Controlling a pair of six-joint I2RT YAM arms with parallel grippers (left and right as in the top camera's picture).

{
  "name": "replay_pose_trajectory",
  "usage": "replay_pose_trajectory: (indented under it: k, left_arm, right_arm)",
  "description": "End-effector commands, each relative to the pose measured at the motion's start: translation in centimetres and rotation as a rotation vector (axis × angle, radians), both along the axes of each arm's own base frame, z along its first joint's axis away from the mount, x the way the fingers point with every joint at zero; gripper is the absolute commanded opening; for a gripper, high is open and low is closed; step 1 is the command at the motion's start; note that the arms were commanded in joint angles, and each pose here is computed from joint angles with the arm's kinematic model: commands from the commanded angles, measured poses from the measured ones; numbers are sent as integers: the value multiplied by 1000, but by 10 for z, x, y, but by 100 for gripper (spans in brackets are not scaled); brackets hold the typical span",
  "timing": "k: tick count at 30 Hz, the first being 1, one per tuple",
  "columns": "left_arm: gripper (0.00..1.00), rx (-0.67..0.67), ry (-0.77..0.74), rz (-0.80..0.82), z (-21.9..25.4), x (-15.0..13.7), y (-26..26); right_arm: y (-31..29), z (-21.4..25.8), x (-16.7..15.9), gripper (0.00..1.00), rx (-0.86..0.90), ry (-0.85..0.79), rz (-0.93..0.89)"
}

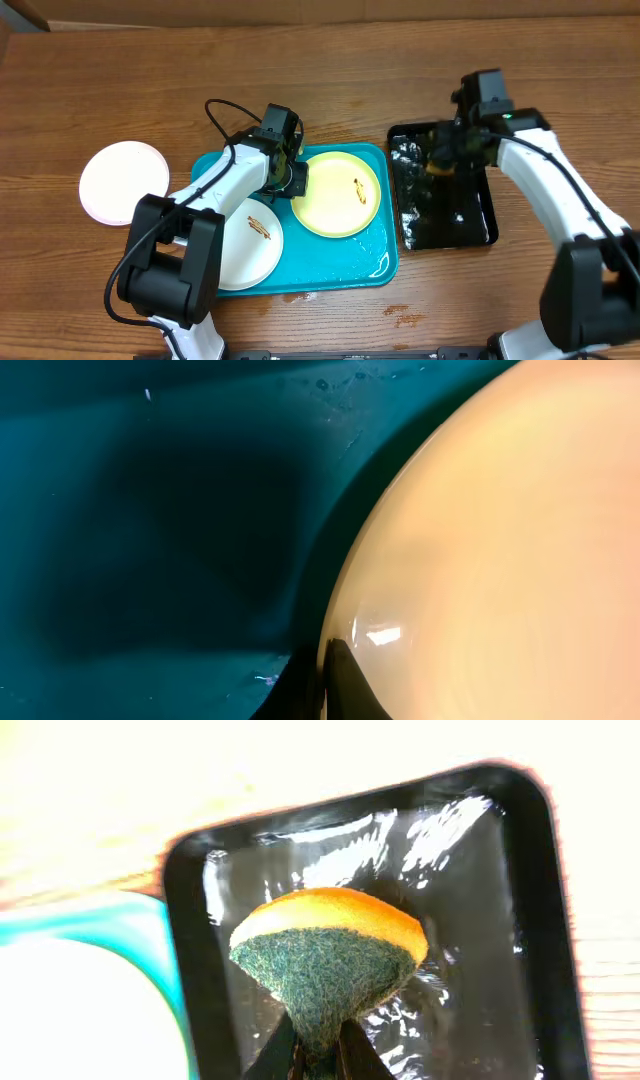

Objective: Clean dirty plates on tray and stack at the side
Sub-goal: 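Grasp the sponge in the water with the right gripper and wet it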

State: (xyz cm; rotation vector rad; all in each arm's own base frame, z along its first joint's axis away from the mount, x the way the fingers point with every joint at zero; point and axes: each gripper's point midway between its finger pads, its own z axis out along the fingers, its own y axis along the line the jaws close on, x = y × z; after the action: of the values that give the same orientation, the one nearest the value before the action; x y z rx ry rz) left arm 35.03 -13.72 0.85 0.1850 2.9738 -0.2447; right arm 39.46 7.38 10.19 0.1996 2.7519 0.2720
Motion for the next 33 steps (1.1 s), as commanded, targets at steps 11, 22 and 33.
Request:
replay_pose_trajectory:
  k: [11, 22, 33]
  left_arm:
    - [4, 88, -29, -54, -2, 8, 17]
    - [4, 92, -34, -80, -2, 8, 17]
    - [4, 87, -48, -78, -1, 12, 16]
  right_arm:
    - [-8, -5, -28, 4, -33, 102, -10]
    - [7, -10, -26, 4, 28, 106, 25]
    - [7, -7, -13, 4, 27, 55, 15]
